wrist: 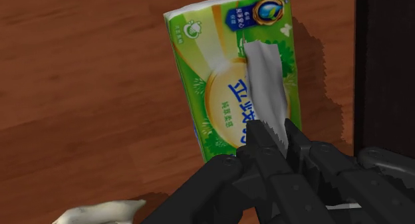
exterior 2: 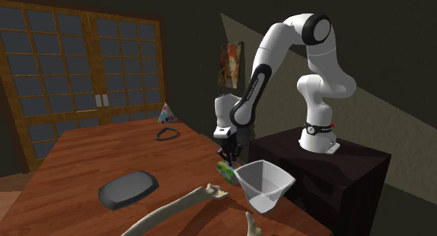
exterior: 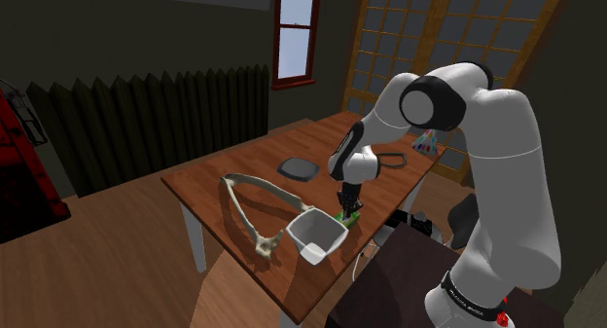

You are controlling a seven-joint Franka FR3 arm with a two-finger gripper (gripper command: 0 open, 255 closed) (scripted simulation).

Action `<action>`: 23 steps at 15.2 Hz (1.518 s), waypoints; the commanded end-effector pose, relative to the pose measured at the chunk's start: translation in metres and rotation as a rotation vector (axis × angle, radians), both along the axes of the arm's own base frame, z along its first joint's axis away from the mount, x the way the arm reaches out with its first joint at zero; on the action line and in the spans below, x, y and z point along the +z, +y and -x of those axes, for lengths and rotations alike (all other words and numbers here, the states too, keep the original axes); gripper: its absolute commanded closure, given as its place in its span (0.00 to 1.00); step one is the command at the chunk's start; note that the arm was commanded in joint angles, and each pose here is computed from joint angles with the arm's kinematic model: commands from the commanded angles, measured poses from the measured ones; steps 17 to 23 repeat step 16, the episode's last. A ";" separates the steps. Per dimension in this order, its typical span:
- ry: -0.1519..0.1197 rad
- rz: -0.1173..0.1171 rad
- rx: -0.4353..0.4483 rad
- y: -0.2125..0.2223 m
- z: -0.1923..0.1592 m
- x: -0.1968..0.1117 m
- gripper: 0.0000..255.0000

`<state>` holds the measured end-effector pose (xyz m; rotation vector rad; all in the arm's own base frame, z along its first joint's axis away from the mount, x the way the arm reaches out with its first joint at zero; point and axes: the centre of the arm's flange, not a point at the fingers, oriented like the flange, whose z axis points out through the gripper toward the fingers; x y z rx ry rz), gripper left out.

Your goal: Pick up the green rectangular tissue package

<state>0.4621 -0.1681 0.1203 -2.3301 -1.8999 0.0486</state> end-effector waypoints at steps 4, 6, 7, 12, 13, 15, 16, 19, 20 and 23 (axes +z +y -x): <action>0.000 0.000 0.000 0.000 0.000 0.024 1.00; 0.000 0.000 0.000 0.000 0.000 0.035 1.00; 0.000 0.000 0.000 0.000 0.000 0.040 1.00; 0.000 0.000 0.000 0.000 0.000 0.066 1.00; 0.000 0.000 0.000 0.000 0.000 0.072 1.00; 0.000 0.000 0.000 0.000 0.000 0.078 1.00; 0.000 0.000 0.000 0.000 0.000 0.078 1.00; 0.000 0.000 0.000 0.000 0.000 0.078 1.00; 0.000 0.000 0.000 0.000 0.000 0.078 1.00; 0.000 0.000 0.000 0.000 0.000 0.078 1.00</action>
